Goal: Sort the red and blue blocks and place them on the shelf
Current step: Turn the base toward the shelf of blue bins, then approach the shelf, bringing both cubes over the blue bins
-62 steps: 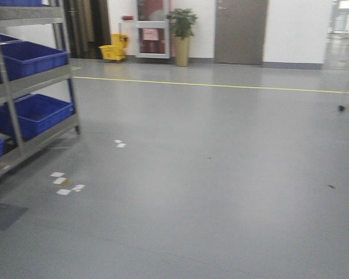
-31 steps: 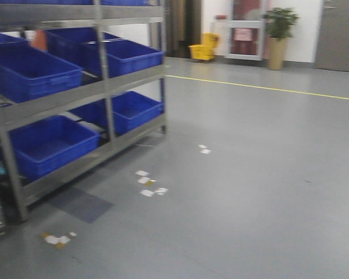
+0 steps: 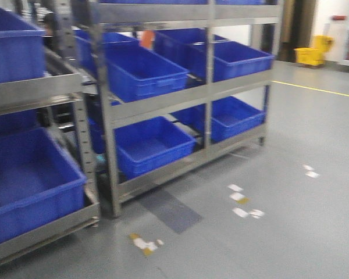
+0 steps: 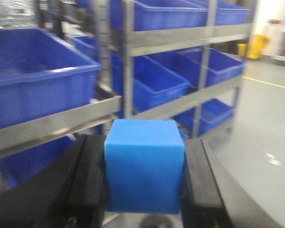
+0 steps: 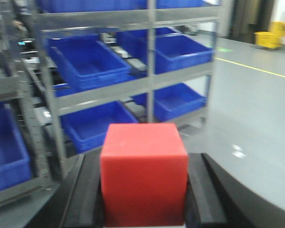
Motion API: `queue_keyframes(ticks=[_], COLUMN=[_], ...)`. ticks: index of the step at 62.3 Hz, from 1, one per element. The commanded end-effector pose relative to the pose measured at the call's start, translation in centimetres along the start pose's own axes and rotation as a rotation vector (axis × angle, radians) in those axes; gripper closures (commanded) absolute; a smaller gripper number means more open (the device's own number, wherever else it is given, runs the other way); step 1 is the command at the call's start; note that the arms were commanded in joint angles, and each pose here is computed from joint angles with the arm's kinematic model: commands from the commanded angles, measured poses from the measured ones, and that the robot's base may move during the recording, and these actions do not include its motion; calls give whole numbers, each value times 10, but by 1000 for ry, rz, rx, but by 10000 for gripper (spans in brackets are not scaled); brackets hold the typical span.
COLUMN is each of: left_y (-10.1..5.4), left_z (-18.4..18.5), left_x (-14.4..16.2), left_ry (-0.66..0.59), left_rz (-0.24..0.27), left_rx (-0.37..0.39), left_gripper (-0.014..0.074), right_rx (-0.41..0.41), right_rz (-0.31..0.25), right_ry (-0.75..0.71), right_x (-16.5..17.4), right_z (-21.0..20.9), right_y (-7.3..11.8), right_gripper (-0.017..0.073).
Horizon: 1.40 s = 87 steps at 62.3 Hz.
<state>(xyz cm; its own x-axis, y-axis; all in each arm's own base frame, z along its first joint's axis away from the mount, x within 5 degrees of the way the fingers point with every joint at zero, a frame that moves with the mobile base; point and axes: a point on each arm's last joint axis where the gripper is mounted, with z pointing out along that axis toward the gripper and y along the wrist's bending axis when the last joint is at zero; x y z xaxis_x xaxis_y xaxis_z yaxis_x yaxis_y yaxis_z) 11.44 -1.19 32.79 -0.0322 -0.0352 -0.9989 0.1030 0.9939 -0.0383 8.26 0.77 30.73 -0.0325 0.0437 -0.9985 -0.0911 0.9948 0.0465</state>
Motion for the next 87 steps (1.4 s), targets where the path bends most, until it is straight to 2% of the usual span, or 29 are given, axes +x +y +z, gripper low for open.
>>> queue_keyframes(ticks=[1, 87], left_y=[-1, -1], left_z=[-2, -2], left_x=[-19, -19], left_ry=[-126, -126], left_rz=[-15, -15], left_rx=[6, 6], left_gripper=[468, 468], right_rx=[6, 6], right_rz=[1, 1], right_ry=[-107, -107], right_x=[-17, -17], right_z=[-1, -1], right_y=[0, 0], right_gripper=[515, 515])
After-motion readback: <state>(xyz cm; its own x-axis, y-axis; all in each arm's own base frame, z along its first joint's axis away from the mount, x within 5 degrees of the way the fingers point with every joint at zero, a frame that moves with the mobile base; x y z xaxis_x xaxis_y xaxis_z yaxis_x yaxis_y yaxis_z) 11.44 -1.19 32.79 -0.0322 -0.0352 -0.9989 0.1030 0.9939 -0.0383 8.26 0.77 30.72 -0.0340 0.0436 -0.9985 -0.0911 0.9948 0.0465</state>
